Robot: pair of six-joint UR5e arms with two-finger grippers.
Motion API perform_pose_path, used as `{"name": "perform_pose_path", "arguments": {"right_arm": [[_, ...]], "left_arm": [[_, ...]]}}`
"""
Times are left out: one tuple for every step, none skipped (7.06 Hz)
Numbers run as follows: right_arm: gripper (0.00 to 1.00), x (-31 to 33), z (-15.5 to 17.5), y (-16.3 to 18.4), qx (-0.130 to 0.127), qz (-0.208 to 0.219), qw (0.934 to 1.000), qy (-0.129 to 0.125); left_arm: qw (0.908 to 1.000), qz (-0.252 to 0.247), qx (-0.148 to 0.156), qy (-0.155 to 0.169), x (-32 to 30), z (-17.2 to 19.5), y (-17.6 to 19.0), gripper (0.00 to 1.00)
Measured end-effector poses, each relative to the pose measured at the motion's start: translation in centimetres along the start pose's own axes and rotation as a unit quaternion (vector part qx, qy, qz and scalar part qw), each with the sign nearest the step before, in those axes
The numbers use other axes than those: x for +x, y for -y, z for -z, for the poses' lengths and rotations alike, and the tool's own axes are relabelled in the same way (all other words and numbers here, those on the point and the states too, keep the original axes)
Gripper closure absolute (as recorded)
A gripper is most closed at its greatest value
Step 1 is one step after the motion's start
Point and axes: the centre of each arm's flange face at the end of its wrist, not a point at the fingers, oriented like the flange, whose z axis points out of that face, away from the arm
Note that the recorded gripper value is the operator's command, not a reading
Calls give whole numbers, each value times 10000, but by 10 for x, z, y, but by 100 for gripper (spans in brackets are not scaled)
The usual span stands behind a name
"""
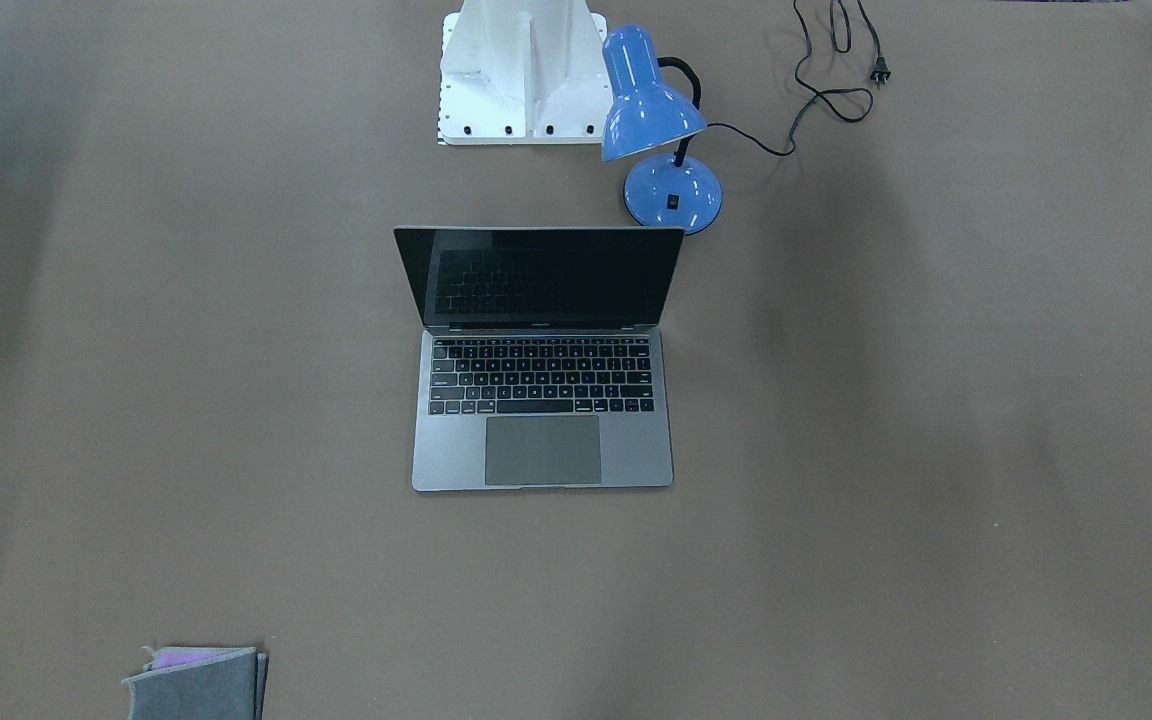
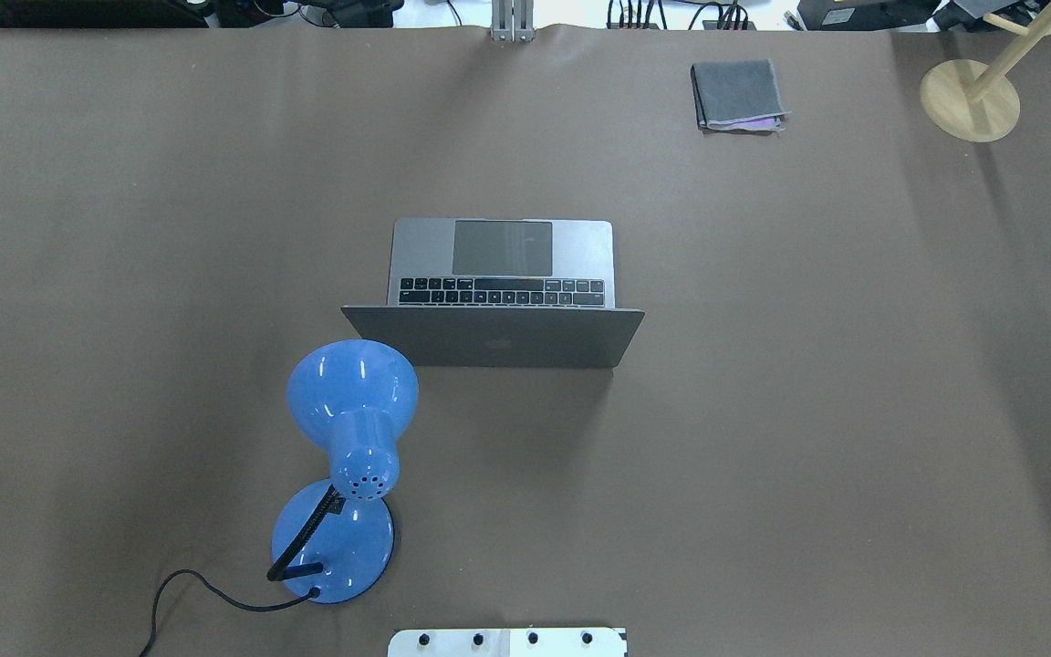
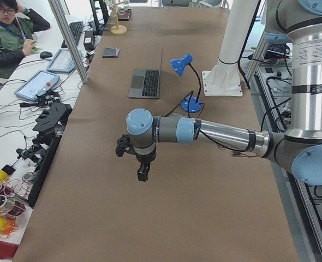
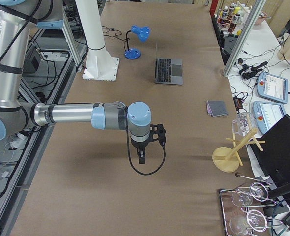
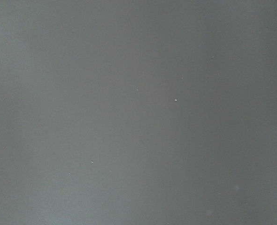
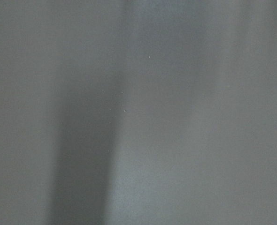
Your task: Close laptop
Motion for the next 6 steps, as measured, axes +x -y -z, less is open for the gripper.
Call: {"name": "perform_pose_path", "arguments": {"right_arm": [[0, 0, 1, 2, 168, 140, 9998, -35], [0, -2, 3, 5, 351, 296, 9989, -62], [0, -4, 5, 8, 485, 376, 9981, -76], [0, -7, 8, 12, 570, 384, 9976, -82], [2, -12, 14, 19, 661, 419, 9969, -92], [1, -18, 23, 32, 777, 472, 9958, -103]], "left_arm": [[9999, -84, 44, 96, 0, 2, 3, 2], [9998, -136, 84, 126, 1, 4, 5, 2], [9995, -224, 174, 134, 3, 6, 8, 2], [9985, -382, 347, 163, 5, 9, 13, 2], [9955, -651, 645, 227, 8, 15, 24, 2], [9898, -948, 1018, 293, 12, 22, 44, 2]]}}
